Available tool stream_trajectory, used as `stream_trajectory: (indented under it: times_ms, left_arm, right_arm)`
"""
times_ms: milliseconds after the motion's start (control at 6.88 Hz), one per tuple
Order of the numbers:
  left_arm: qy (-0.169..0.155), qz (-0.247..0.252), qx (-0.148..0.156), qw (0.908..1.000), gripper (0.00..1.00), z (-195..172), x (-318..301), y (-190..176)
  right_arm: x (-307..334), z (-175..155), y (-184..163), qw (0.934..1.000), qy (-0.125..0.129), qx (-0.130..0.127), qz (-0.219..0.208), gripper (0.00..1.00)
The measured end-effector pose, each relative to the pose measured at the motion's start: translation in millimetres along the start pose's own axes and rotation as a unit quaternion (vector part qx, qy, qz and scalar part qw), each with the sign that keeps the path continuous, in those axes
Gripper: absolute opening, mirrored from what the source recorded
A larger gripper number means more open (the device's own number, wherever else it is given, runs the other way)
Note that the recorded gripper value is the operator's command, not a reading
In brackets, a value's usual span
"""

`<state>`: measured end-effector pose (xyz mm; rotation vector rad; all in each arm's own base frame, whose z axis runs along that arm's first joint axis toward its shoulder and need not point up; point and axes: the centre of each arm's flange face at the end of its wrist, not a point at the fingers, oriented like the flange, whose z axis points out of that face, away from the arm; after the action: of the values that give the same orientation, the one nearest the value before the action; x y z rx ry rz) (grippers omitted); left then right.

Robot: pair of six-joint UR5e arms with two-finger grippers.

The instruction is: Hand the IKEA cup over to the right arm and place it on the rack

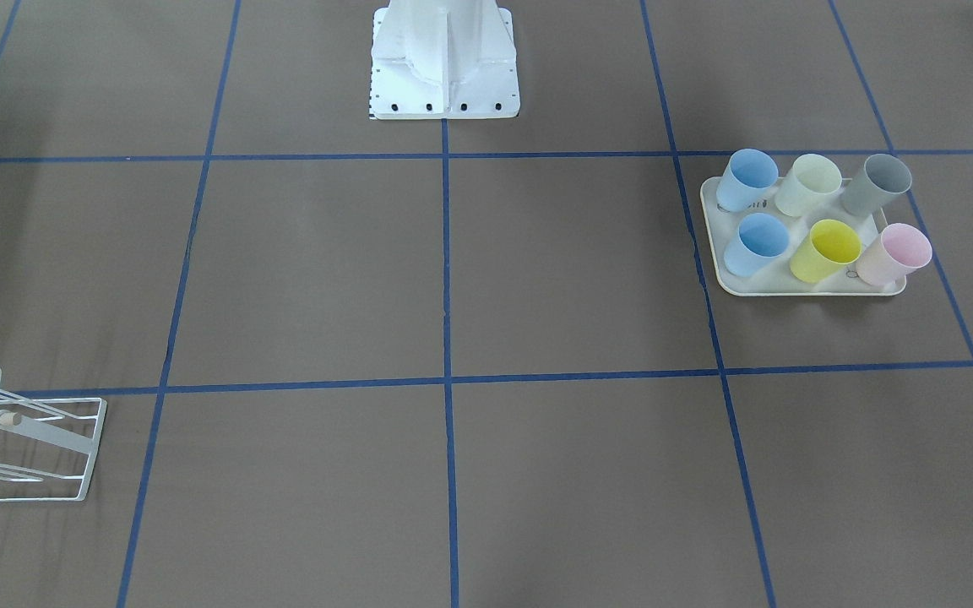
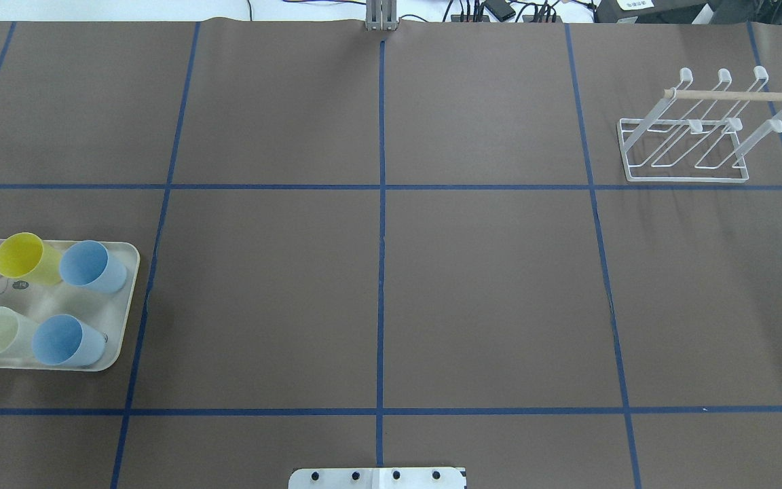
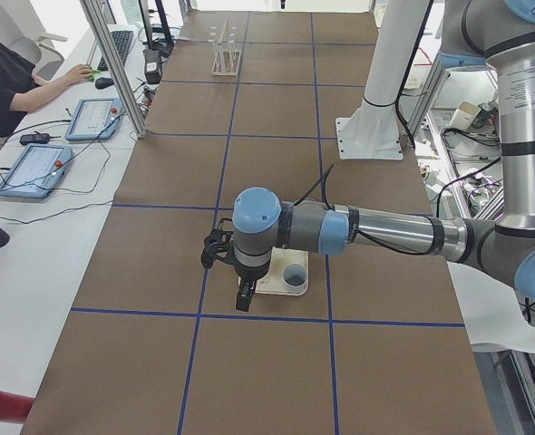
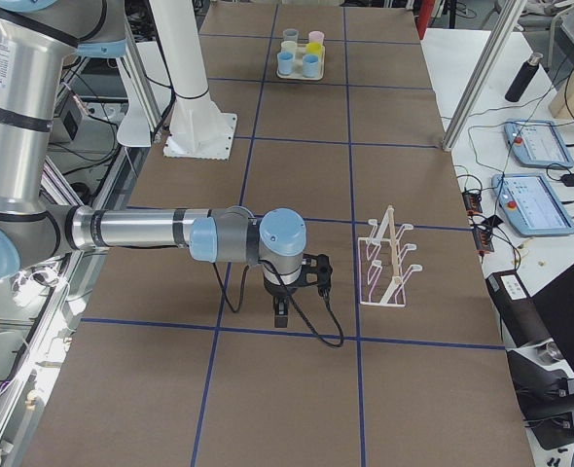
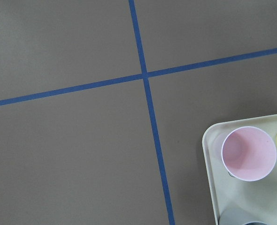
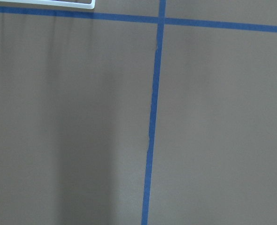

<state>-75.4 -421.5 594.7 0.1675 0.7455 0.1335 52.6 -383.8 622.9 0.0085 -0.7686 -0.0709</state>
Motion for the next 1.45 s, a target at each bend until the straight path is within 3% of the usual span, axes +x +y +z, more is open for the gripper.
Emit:
stream_trajectory:
  times_ms: [436,1017,1162,1453]
  left_arm:
    - [-0.001,0.018,0.007,0.9998,1.00,-6.0,5.8,-5.2]
    - [-0.009,0.047,0.039,0.9981,1.00,-31.0,23.3,-53.0]
    - [-0.010,0.062,0.054,0.9966,1.00,-39.8,30.1,-74.4]
    - [-0.011,0.088,0.085,0.9924,1.00,-39.8,29.2,-93.7]
  right_arm:
    - [-2.3,-2.0,-0.9,1.0000,-0.001,0.004,-0.004,1.00]
    - [-28.8,-25.2,-9.7,0.9972,-0.019,0.055,-0.047,1.00]
    - [-42.7,-35.4,-14.1,0.9948,-0.031,0.083,-0.051,1.00]
    - [-83.1,-54.4,-22.1,0.9828,-0.101,0.130,-0.083,0.99]
